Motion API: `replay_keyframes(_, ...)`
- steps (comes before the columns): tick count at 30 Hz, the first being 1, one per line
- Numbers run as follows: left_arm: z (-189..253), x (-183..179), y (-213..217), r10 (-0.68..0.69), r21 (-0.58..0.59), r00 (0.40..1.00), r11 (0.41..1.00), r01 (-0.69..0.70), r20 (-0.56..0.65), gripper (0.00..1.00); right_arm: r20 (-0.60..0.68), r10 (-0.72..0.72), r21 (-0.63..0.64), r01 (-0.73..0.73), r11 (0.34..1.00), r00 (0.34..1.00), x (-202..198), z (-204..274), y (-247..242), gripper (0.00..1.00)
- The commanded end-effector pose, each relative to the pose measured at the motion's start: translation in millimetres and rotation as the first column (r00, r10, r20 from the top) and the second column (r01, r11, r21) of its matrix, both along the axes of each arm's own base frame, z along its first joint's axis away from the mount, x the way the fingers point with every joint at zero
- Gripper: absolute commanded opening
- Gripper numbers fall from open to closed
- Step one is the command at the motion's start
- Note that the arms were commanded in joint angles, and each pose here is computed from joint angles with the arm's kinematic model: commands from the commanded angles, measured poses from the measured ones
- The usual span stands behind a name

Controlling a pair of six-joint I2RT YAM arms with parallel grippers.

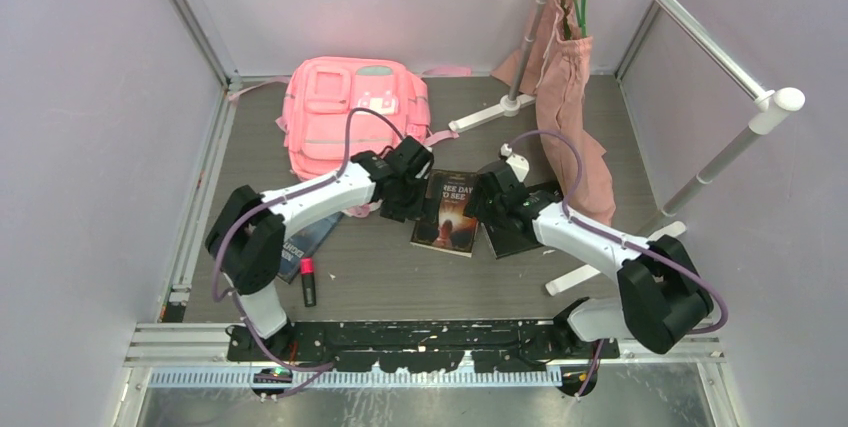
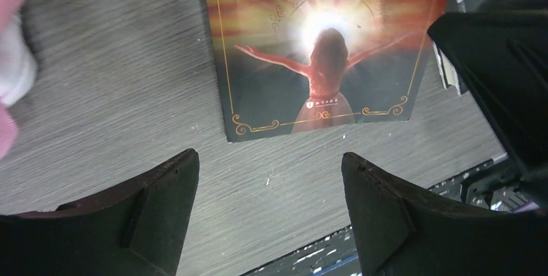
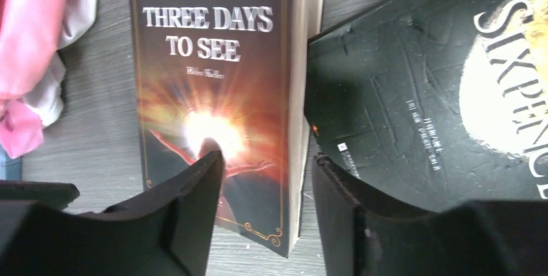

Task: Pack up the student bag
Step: Adjust the book at the center of the board, then pick up the book from the center of the board.

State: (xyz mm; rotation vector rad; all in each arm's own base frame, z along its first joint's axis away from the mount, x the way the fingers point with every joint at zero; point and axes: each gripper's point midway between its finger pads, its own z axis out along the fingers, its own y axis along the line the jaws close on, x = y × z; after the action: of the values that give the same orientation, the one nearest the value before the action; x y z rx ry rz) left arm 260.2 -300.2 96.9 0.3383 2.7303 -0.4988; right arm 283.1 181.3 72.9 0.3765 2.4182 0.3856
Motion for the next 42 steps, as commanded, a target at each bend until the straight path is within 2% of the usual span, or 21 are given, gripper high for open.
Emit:
replay_keyframes(1,1.1,19.3,-10.8,0.117,-0.02,0.992,0.993,-0.116,0.051,0.82,-0.004,-0.028,-0.043,0.027,0.999,1.0,1.5,-2.4,-11.3,0.63)
replay_keyframes(7,-22.4,30.0,-16.6,0.159,0.004,0.986,0.987,-0.16,0.04,0.79,-0.097,-0.048,0.021,0.05,0.999,0.994,0.2,-22.9,-0.6,0.6)
replay_keyframes(12,-40.8,36.8,-14.4,0.199,0.024,0.98,0.98,-0.2,0.023,0.74,-0.15,-0.063,0.1,0.079,0.992,0.987,-2.2,-42.8,10.2,0.49)
replay_keyframes(15,-49.1,36.3,-18.2,0.196,-0.002,0.981,0.981,-0.196,-0.007,0.73,-0.172,-0.056,0.128,0.079,0.989,0.983,-3.4,-51.5,16.3,0.49)
replay_keyframes(17,-54.8,32.7,-22.2,0.188,-0.032,0.981,0.981,-0.189,-0.047,0.72,-0.175,-0.054,0.149,0.08,0.986,0.983,-3.1,-55.3,19.5,0.55)
replay_keyframes(19,-57.8,30.9,-26.9,0.176,-0.068,0.982,0.981,-0.181,-0.072,0.71,-0.174,-0.052,0.169,0.082,0.982,0.983,-2.5,-58.0,22.3,0.55)
replay_keyframes(21,-61.5,29.0,-26.3,0.177,-0.07,0.98,0.981,-0.183,-0.086,0.7,-0.172,-0.059,0.185,0.091,0.978,0.983,-1.8,-57.9,22.9,0.45)
replay_keyframes(24,-64.5,25.6,-24.5,0.169,-0.059,0.981,0.983,-0.175,-0.099,0.69,-0.157,-0.06,0.197,0.091,0.976,0.986,-1.2,-51.6,23.4,0.17)
replay_keyframes(25,-64.2,24.5,-23.4,0.166,-0.055,0.981,0.983,-0.172,-0.1,0.69,-0.148,-0.053,0.196,0.082,0.977,0.988,-0.7,-47.7,23.2,0.05)
replay_keyframes(26,-62.0,24.3,-22.3,0.162,-0.052,0.982,0.984,-0.168,-0.095,0.69,-0.138,-0.042,0.192,0.068,0.979,0.99,0.2,-43.1,23.5,0.01)
replay_keyframes(28,-47.7,22.4,-17.9,0.148,-0.041,0.984,0.987,-0.152,-0.097,0.69,-0.097,0.013,0.188,0.005,0.982,0.995,2.7,-29.0,26.6,0.01)
replay_keyframes(32,9.5,16.3,-2.0,0.105,-0.065,0.993,0.992,-0.108,-0.048,0.72,0.056,0.215,0.195,-0.222,0.955,0.975,4.3,25.4,42.4,0.01)
replay_keyframes(34,37.6,11.6,6.4,0.077,-0.135,0.997,0.988,-0.078,-0.014,0.73,0.121,0.294,0.195,-0.313,0.93,0.948,3.3,50.3,49.7,0.01)
replay_keyframes(37,56.7,7.1,23.3,0.074,-0.246,0.997,0.966,-0.08,-0.036,0.75,0.185,0.384,0.244,-0.421,0.874,0.905,-3.6,80.5,66.2,0.01)
replay_keyframes(39,65.5,6.2,40.1,0.096,-0.315,0.993,0.943,-0.112,-0.064,0.76,0.228,0.407,0.288,-0.461,0.84,0.884,-7.9,101.9,74.6,0.01)
replay_keyframes(42,85.1,-4.3,52.1,0.052,-0.452,0.994,0.888,-0.089,-0.093,0.8,0.303,0.414,0.353,-0.505,0.788,0.858,-13.5,131.1,85.2,0.01)
